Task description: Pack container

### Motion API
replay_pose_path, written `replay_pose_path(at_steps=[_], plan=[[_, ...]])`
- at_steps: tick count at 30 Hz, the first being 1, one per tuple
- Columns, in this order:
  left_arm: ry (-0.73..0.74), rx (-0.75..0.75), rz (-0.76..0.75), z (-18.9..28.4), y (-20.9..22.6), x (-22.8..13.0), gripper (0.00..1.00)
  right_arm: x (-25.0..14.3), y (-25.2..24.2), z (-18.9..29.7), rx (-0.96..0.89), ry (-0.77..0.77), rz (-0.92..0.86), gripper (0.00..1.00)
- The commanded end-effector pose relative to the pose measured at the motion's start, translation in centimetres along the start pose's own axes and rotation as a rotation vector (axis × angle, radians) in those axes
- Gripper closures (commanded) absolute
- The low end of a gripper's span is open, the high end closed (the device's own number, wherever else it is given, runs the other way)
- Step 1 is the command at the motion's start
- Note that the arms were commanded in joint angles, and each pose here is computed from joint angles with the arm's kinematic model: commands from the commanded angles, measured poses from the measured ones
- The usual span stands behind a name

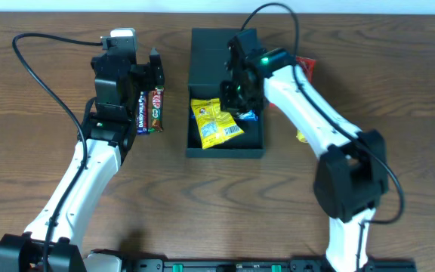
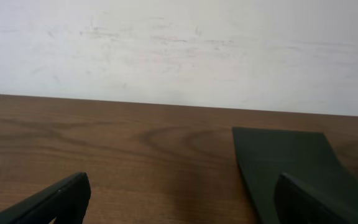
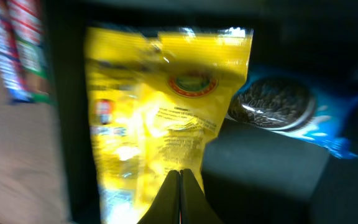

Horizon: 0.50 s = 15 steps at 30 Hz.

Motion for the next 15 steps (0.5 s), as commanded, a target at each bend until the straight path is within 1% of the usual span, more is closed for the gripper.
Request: replay_pose_path(at_steps=[1,5,11,13,15], plan=[[-0.030,0.015,0.001,0.2,0.4,1.3,0.05,-1.3,-0.2,-2.7,-0.026,0.085,0.040,0.99],[-0.029,0.015,0.000,0.2,0.4,1.2,0.05,-2.2,0.1,-4.3,-0.008,0.145,0.055,0.99],[-0.026,0.015,0.000,0.2,0.4,1.2,0.05,-2.5,0.7,-3.9,0.016,0.156,0.078,0.99],[-0.026,0.015,0.000,0.2,0.4,1.2,0.05,-1.8,0.9,-2.9,0.029,0.130,0.088,0.99],[-0.026,0.015,0.000,0.2,0.4,1.2,0.05,-0.4,1.4,-1.1,0.040,0.065,0.106,0.99]])
Point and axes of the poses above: each gripper's point midway between its finger pads, its own z axis back along the fingers, its own y axis along the line the jaws close on, x = y × z, the point moved 3 cm from there along z, back along the fingers, and after that the axes turned 4 degrees about -z, right-handed, at the moved point
